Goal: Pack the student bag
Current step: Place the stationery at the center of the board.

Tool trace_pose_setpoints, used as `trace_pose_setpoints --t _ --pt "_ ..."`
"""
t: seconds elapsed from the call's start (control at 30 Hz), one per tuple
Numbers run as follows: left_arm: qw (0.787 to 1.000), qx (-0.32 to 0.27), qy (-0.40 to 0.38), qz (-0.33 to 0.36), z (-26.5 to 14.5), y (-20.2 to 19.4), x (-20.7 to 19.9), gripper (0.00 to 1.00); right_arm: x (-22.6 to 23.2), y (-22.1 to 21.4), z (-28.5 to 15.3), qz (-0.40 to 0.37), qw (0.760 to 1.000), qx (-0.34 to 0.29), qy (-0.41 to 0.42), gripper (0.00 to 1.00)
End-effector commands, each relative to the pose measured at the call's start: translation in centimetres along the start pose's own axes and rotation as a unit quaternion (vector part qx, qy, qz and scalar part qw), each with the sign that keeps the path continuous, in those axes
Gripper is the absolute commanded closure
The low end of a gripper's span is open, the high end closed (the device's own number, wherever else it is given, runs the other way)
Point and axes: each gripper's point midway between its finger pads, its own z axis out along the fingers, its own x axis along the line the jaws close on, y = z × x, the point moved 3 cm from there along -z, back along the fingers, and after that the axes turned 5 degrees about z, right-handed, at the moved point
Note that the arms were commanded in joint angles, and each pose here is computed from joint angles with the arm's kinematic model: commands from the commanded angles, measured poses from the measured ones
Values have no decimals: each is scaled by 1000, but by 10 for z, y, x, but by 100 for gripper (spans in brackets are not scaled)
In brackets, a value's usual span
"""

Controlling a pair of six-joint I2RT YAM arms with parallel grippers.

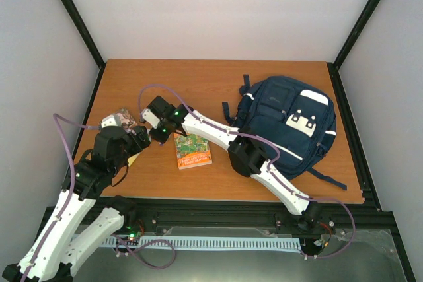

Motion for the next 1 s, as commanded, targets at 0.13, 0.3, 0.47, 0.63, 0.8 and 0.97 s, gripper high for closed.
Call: trace_pose_setpoints --t 0.13,0.3,0.47,0.63,0.8,0.97 --pt "1000 -6 -15 -9 -3 6 -6 7 12 20 -26 -13 1000 -23 7 61" --pt "1000 -4 -20 -9 -3 5 -7 7 2 16 -20 -14 999 -18 -23 58" --pt "1000 -2 -20 -9 -3 3 -6 7 -19 7 -8 -5 998 -8 -56 60" --pt "1000 -2 -21 -10 -3 2 -5 7 -28 4 -5 5 998 -4 -65 73" --pt "1000 3 -22 -10 1 -1 -6 7 -29 4 -5 10 997 -5 -70 72" --pt "1000 6 -24 -11 3 -2 -8 7 -28 -7 6 15 998 12 -58 58"
